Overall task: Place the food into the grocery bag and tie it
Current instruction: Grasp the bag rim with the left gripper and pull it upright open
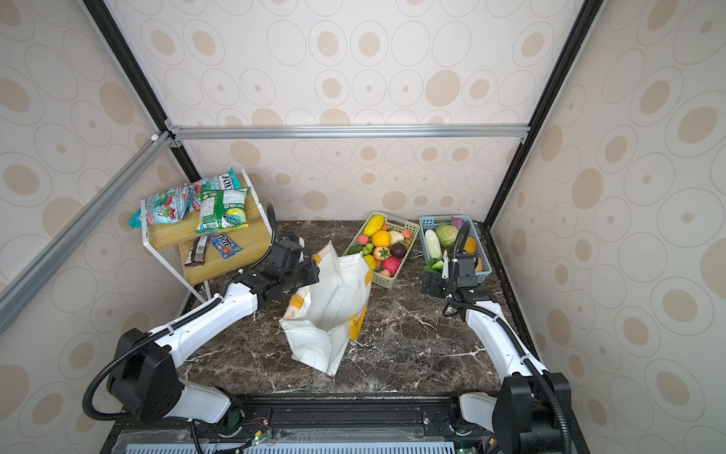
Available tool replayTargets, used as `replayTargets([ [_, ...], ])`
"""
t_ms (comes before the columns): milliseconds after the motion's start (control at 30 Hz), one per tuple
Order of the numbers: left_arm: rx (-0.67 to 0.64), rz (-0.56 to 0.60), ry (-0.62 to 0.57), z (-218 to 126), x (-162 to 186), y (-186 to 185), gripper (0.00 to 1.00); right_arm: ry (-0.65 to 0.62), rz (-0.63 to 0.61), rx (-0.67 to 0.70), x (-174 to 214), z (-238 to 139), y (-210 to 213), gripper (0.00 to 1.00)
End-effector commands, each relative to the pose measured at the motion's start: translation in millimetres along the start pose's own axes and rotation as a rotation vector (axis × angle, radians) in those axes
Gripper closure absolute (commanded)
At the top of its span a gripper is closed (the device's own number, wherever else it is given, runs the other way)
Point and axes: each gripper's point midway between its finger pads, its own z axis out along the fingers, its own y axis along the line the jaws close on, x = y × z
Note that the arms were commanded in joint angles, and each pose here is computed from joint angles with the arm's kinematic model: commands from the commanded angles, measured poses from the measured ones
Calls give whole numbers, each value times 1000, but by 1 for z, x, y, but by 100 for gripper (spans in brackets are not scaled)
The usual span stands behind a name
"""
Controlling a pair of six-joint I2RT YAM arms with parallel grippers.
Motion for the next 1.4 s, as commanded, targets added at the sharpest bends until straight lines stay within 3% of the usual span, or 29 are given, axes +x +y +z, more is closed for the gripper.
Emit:
replayTargets([
  [0, 83, -273, -118, -18, -25, -15, 100, 6, 2, -30, -3, 1, 10, 5],
  [67, 116, -341, -105, -17, -18, -19, 100, 8, 0, -35, -3, 2, 11, 4],
  [300, 140, -422, -62, -8, 11, -37, 100, 17, -2, -43, -1, 6, 15, 5],
  [467, 146, -422, -86, -16, 3, -41, 100, 32, -11, -50, 0, 8, 18, 5],
  [533, 122, -384, -76, -14, 5, -39, 98, 35, -17, -50, -1, 9, 19, 5],
  [767, 69, -223, -58, -13, 17, -25, 71, 75, -22, -31, -5, 9, 19, 5],
  [1067, -34, 26, -94, -32, 1, -16, 45, 110, -23, 119, -22, 11, -1, 9],
  [1367, -119, 282, -88, -35, -9, -12, 38, 145, -6, 267, -50, 22, -28, 14],
])
